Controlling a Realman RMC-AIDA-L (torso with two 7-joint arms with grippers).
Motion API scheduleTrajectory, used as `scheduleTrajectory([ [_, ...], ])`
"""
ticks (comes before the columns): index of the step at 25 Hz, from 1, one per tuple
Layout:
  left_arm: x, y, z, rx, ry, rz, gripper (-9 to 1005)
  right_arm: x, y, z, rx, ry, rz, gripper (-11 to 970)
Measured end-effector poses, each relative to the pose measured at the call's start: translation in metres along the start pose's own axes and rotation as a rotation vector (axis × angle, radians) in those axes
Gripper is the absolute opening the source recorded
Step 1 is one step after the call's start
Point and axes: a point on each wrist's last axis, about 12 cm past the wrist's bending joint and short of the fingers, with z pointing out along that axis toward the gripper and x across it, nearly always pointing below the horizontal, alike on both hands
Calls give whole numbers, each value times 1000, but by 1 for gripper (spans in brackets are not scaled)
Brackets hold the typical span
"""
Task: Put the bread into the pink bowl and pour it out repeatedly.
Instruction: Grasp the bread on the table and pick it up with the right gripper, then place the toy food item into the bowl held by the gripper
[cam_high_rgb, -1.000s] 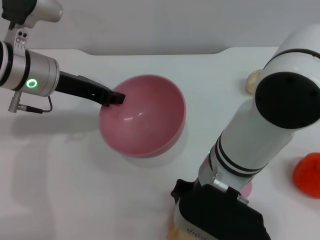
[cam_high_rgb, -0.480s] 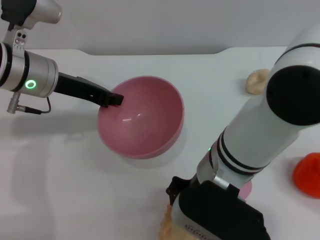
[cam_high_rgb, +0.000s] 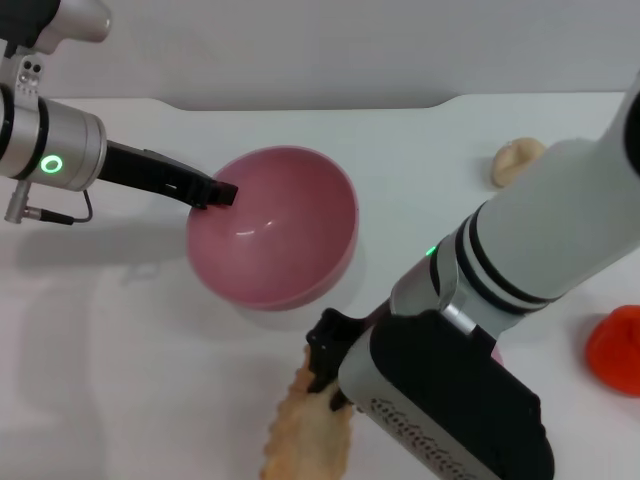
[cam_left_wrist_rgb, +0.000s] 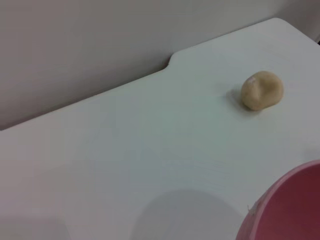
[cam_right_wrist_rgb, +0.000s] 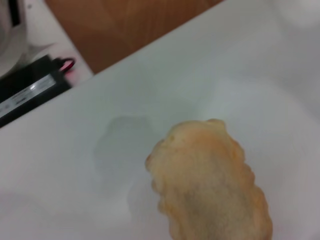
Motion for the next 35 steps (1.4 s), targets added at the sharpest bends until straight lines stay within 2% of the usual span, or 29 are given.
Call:
scheduleTrajectory([
  [12,4,10,-4,-25,6,-24,44,-19,-2,-15,84,-92,-10,138],
  [22,7,12,-3,-33,4,-30,44,-23,-7,-35,196,-184,32,136],
  [35,3,11,0,-47,-9,-7,44,-1,-18,-82,515,-348,189,125],
])
